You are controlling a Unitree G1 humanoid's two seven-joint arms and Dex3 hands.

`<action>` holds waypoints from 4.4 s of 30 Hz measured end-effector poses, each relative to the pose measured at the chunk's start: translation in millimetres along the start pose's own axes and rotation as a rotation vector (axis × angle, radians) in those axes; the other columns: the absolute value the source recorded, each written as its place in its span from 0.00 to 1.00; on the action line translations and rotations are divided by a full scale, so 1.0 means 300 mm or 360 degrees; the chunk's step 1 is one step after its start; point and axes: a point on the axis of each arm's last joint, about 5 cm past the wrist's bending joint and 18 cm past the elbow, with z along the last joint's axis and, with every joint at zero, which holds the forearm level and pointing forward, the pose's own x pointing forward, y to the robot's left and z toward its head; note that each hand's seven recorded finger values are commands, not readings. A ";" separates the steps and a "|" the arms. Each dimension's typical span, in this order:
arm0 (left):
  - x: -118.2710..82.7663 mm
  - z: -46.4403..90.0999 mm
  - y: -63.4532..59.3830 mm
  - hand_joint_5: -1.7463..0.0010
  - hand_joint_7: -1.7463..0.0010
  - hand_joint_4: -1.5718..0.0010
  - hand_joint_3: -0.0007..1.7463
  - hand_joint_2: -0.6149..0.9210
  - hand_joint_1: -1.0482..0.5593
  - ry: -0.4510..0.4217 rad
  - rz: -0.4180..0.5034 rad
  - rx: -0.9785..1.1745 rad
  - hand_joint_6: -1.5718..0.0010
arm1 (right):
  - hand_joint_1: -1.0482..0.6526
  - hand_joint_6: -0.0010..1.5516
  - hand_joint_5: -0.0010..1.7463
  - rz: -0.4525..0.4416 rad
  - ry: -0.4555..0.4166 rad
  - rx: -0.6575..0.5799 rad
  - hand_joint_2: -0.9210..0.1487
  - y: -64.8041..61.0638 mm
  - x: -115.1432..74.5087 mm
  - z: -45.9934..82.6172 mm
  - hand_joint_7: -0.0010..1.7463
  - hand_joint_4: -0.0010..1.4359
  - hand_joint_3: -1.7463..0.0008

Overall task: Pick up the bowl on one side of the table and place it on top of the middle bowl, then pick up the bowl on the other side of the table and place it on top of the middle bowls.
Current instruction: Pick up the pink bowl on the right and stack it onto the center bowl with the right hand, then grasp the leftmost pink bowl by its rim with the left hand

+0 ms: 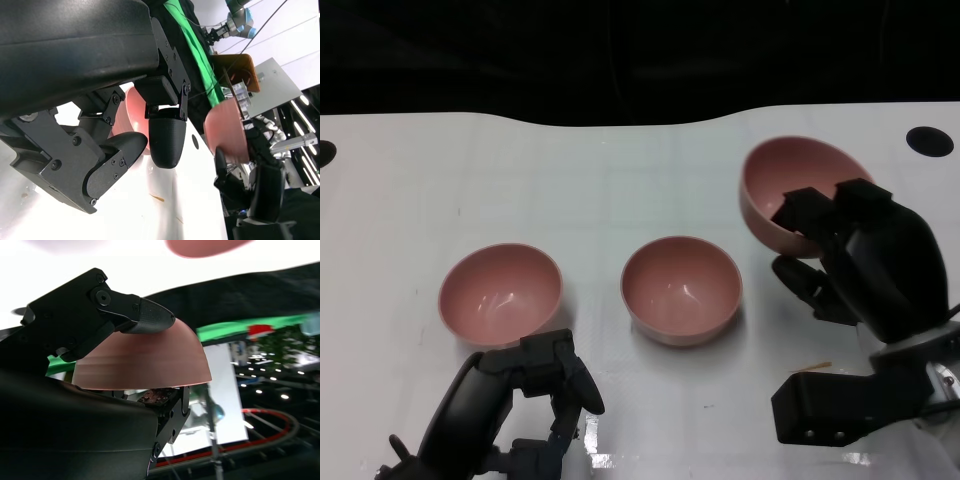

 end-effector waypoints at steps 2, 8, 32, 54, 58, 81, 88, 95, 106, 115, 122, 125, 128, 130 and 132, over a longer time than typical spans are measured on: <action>0.001 0.000 -0.001 0.04 0.21 0.48 0.79 0.63 0.57 -0.0001 0.0001 -0.0003 0.49 | 0.52 0.51 1.00 0.0008 -0.0050 0.0034 0.61 -0.004 0.013 0.020 0.98 0.69 0.23; 0.001 0.000 0.000 0.04 0.21 0.48 0.80 0.63 0.57 -0.0001 0.0002 -0.0002 0.49 | 0.54 0.51 1.00 0.0050 -0.0170 0.0150 0.66 0.000 0.048 0.060 0.98 0.70 0.16; -0.005 0.005 -0.003 0.03 0.21 0.49 0.78 0.64 0.57 -0.0004 -0.0006 0.0008 0.49 | 0.55 0.48 1.00 0.0392 -0.0330 0.0283 0.64 0.109 0.077 0.121 1.00 0.67 0.22; -0.005 0.008 -0.010 0.03 0.21 0.49 0.79 0.63 0.58 -0.0011 -0.0001 -0.0004 0.48 | 0.40 0.51 0.26 0.0729 -0.0273 0.0067 0.01 0.168 0.036 0.104 0.06 0.46 0.89; -0.005 0.008 -0.010 0.02 0.21 0.49 0.79 0.63 0.57 -0.0011 0.0000 -0.0006 0.48 | 0.21 0.25 0.17 0.0793 -0.0243 0.0017 0.00 0.147 0.052 0.119 0.00 0.15 0.81; -0.002 0.008 -0.009 0.03 0.21 0.49 0.77 0.65 0.57 -0.0005 0.0002 -0.0013 0.49 | 0.12 0.18 0.31 0.0719 -0.0175 0.0131 0.00 0.049 0.045 0.147 0.00 0.00 0.73; 0.001 0.004 -0.007 0.02 0.20 0.49 0.78 0.64 0.57 0.0000 -0.0003 -0.0004 0.49 | 0.14 0.16 0.32 0.0631 -0.0143 0.0219 0.00 -0.007 0.020 0.135 0.00 0.00 0.77; 0.004 0.003 -0.006 0.03 0.20 0.49 0.80 0.62 0.57 -0.0002 -0.0003 -0.0001 0.49 | 0.21 0.18 0.41 0.0492 -0.0145 0.0359 0.00 -0.032 -0.046 0.112 0.01 0.00 0.85; 0.006 0.003 -0.007 0.04 0.22 0.49 0.80 0.63 0.56 -0.0004 0.0025 0.0022 0.49 | 0.41 0.41 0.63 0.0242 -0.0117 0.0573 0.00 -0.050 -0.162 0.084 0.20 0.24 0.94; 0.007 0.006 -0.008 0.17 0.38 0.55 0.63 0.74 0.58 -0.0014 0.0122 -0.0082 0.53 | 0.53 0.52 0.75 0.0087 -0.0029 0.0692 0.30 -0.078 -0.266 0.065 0.47 0.52 0.58; 0.012 0.026 0.011 0.35 0.57 0.64 0.15 0.96 0.47 -0.0045 0.0140 0.0018 0.63 | 0.59 0.59 0.86 0.0044 0.0024 0.0752 0.50 -0.078 -0.297 0.053 0.55 0.59 0.31; 0.017 0.046 0.032 0.46 0.70 0.68 0.06 0.99 0.44 -0.0064 0.0159 0.0150 0.63 | 0.60 0.59 0.98 0.0051 0.0053 0.0768 0.64 -0.071 -0.304 0.053 0.69 0.62 0.14; 0.026 0.073 0.054 0.49 0.79 0.73 0.03 1.00 0.40 -0.0059 0.0139 0.0307 0.65 | 0.59 0.57 1.00 0.0063 0.0062 0.0775 0.71 -0.067 -0.304 0.055 0.79 0.65 0.06; 0.030 0.090 0.068 0.52 0.84 0.77 0.02 1.00 0.38 -0.0037 0.0130 0.0404 0.68 | 0.58 0.56 1.00 0.0063 0.0068 0.0778 0.72 -0.065 -0.303 0.056 0.83 0.66 0.04; 0.035 0.113 0.085 0.53 0.90 0.81 0.01 1.00 0.38 -0.0005 0.0110 0.0504 0.70 | 0.57 0.55 1.00 0.0063 0.0080 0.0777 0.73 -0.062 -0.302 0.058 0.86 0.67 0.03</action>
